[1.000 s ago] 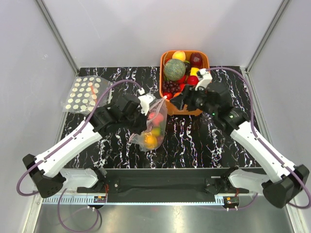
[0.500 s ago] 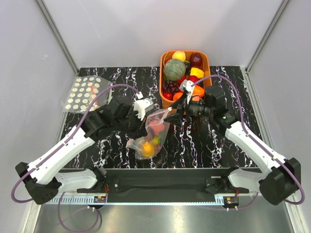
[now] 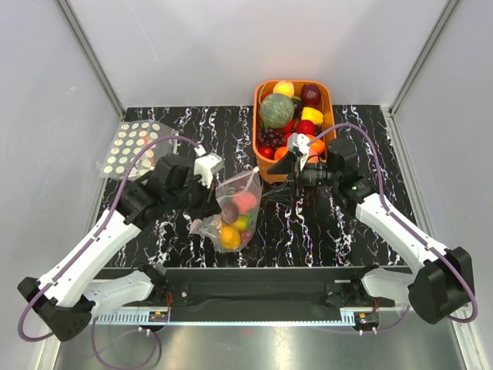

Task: Place the food in the zip-top bag and seal the zipper
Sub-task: Zip the zipper food storage bag at the center of the board.

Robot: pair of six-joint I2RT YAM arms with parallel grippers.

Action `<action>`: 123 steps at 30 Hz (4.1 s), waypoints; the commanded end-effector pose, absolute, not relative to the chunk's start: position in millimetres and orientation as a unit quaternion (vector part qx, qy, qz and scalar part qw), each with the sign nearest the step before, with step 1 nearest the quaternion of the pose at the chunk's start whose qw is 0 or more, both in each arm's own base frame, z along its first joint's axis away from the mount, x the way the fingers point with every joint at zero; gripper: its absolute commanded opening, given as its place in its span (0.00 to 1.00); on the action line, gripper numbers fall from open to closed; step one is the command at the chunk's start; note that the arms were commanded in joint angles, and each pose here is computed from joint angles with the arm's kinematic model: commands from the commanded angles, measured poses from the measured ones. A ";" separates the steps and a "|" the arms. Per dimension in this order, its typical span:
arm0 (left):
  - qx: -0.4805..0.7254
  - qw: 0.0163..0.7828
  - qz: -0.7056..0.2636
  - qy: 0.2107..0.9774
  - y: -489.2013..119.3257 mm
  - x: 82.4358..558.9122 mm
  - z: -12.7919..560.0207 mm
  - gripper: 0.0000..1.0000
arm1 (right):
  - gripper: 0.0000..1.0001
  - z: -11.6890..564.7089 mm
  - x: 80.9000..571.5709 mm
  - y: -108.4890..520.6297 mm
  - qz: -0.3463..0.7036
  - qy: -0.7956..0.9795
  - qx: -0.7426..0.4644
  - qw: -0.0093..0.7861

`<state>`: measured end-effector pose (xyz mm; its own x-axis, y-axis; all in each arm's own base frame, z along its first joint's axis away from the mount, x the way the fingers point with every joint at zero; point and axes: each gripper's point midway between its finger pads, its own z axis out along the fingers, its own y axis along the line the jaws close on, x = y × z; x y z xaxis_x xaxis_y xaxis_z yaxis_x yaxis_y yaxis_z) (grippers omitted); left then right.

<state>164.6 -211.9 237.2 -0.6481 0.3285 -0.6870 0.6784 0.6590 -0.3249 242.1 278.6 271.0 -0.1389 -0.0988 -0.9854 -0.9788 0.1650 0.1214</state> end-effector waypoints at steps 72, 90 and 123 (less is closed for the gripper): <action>0.478 0.506 -0.135 0.705 -298.5 228.1 332.8 0.96 | 0.00 306.7 228.6 246.8 0.438 0.758 -0.153 0.459; 0.500 0.477 -0.186 0.698 -321.3 208.3 325.7 0.99 | 0.00 308.4 237.1 239.2 0.413 0.768 -0.134 0.471; 0.496 0.502 -0.150 0.692 -322.6 225.8 316.6 0.87 | 0.00 335.4 232.2 245.6 0.441 0.758 -0.130 0.462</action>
<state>214.8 -311.8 308.4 -0.0539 0.5611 -0.8260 0.8560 0.4519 0.2511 233.6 236.1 293.0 -0.6040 0.1666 -0.7793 -0.5323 0.6434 0.5501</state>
